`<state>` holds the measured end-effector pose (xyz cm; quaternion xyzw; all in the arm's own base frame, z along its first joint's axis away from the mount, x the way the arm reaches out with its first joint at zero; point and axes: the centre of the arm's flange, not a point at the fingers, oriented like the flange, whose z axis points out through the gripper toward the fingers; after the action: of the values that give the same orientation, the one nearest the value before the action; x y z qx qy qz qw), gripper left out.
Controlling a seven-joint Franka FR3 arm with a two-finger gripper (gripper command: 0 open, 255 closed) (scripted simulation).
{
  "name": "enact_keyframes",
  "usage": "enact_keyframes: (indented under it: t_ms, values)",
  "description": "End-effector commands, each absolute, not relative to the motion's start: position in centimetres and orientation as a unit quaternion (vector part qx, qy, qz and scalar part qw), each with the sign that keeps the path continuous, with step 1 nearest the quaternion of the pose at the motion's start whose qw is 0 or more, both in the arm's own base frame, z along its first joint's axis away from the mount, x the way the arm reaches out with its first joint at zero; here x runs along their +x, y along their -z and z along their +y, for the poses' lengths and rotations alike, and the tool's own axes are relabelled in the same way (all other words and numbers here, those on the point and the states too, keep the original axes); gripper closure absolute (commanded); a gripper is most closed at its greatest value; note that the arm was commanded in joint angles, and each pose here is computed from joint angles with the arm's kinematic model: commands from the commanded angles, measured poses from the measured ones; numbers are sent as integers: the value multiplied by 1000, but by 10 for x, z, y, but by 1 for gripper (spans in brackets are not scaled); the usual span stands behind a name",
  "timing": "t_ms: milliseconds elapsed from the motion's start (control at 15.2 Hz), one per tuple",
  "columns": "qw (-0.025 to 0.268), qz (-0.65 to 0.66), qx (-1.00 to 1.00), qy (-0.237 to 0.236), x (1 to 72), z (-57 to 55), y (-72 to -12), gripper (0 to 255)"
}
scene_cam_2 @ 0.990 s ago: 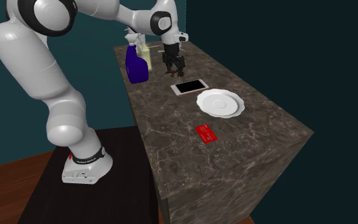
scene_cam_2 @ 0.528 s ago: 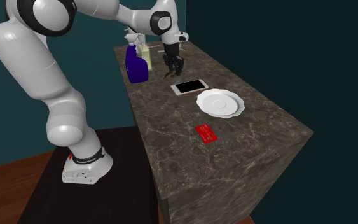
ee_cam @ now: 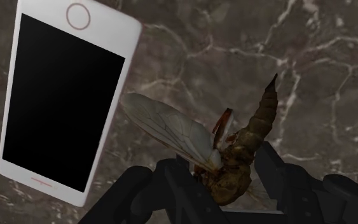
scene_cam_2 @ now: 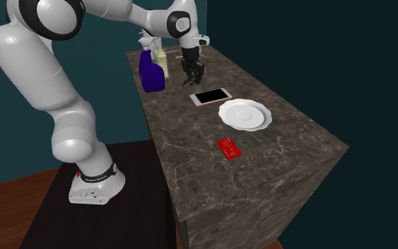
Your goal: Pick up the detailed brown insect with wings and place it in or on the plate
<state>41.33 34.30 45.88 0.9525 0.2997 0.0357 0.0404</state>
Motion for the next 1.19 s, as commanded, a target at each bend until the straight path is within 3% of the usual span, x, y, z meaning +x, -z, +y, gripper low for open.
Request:
enact_keyframes:
  t_ms: [0, 1122]
  values:
    - [41, 300, 952, -33, 413, 343, -465, 255]
    - [41, 300, 952, -33, 434, 309, -536, 255]
